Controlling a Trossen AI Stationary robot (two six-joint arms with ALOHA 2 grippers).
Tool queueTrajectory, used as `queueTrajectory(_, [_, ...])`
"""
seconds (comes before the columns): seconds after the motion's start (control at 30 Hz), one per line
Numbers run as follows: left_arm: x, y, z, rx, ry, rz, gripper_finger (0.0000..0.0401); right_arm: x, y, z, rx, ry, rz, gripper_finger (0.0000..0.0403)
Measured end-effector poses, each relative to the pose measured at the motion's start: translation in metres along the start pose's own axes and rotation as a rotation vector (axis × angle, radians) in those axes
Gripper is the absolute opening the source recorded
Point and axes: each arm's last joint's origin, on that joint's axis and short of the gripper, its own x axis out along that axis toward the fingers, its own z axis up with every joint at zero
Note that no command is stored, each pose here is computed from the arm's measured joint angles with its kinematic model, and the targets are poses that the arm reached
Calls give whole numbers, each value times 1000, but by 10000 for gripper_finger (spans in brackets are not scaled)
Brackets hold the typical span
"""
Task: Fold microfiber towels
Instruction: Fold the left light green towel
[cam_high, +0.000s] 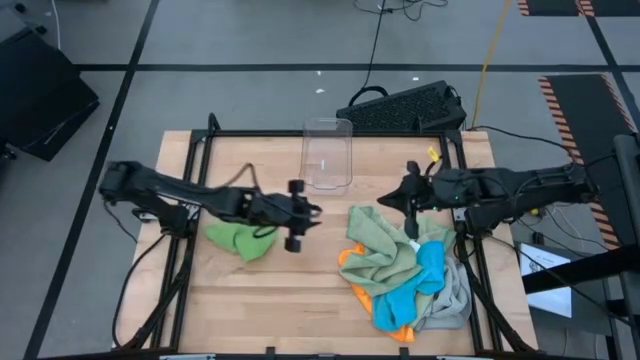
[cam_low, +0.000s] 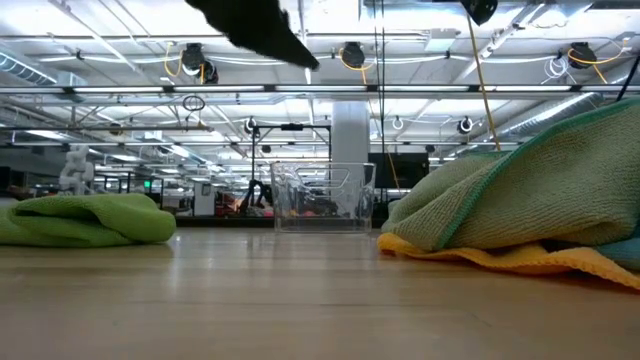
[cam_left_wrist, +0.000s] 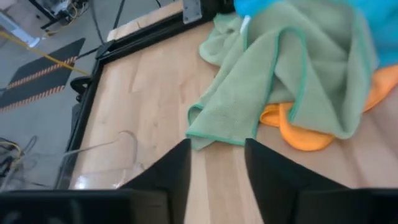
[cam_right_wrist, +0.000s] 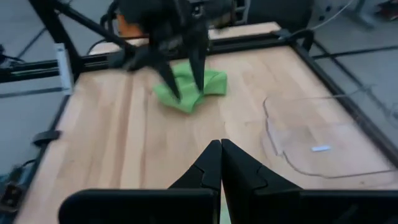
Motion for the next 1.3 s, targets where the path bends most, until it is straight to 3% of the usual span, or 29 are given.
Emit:
queueTrajectory(0.23, [58, -22, -20, 85, 36, -12, 203, 16, 17, -24, -33, -84, -71, 6])
queueTrajectory(0.5, [100, -39, -40, 180, 30, -12, 193, 28, 26, -56, -31, -119, -55, 53])
queueTrajectory(0.8, [132, -52, -51, 194, 66, -75, 167, 34, 28, -88, -21, -92, -117, 70])
queueTrajectory(1.03, [154, -54, -47, 228, 149, -74, 166, 38, 31, -111, -17, -122, -74, 71])
queueTrajectory(1.3, [157, -41, -54, 255, 196, -85, 160, 39, 34, -132, 4, -156, -23, 71])
